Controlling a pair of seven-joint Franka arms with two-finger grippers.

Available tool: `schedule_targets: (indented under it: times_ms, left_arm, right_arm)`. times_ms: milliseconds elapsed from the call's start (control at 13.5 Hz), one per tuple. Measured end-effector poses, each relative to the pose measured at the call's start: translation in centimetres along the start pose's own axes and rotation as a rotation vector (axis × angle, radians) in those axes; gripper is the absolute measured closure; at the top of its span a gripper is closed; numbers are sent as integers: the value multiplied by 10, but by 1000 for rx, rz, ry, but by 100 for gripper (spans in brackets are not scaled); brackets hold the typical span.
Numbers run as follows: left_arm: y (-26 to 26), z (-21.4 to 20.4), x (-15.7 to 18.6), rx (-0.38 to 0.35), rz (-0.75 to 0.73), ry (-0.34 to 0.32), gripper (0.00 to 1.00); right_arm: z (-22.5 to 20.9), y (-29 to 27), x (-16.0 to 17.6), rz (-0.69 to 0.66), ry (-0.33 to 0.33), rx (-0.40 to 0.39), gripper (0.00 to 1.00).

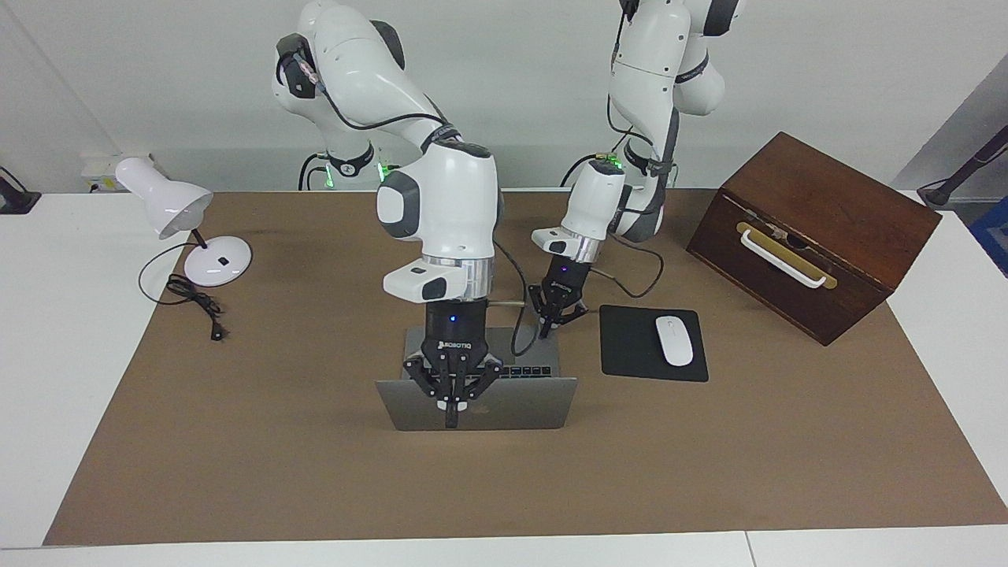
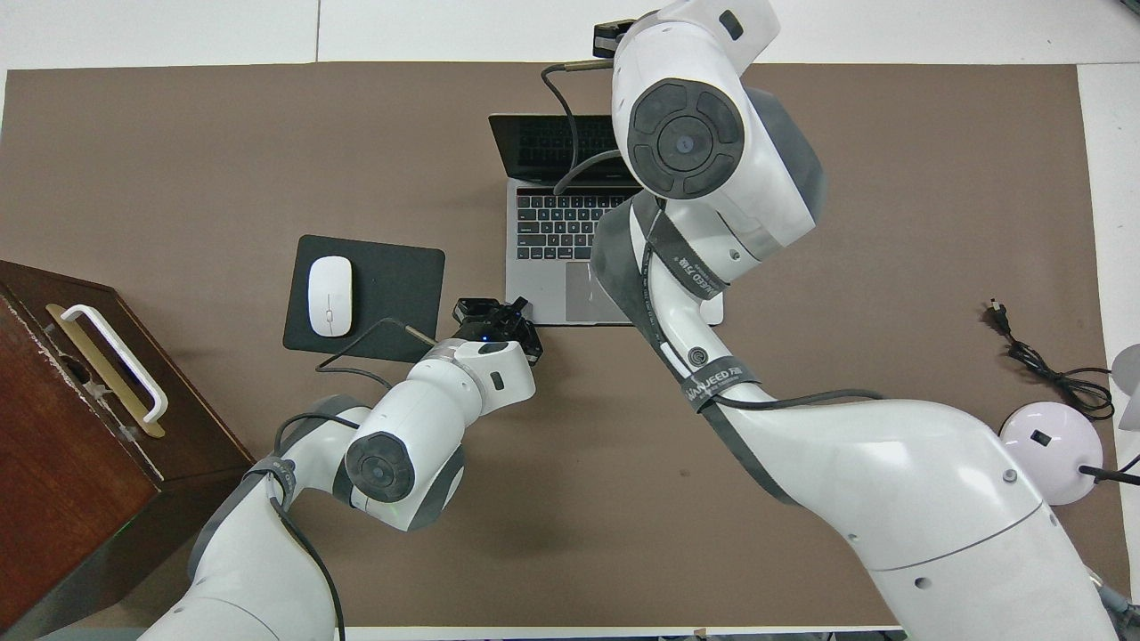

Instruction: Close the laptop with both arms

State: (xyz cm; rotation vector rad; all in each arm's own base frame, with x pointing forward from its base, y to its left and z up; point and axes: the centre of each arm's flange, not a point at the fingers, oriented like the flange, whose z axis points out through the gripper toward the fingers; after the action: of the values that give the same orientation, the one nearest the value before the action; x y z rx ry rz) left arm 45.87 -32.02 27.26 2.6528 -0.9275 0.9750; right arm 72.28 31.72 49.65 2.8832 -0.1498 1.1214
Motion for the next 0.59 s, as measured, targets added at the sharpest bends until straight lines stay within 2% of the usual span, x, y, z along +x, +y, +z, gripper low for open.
schedule_targets:
  times_ms: [593]
  left_arm:
    - [0, 2, -3, 6, 54, 26, 99]
  right_arm:
    - [22, -5, -16, 18, -49, 10, 99]
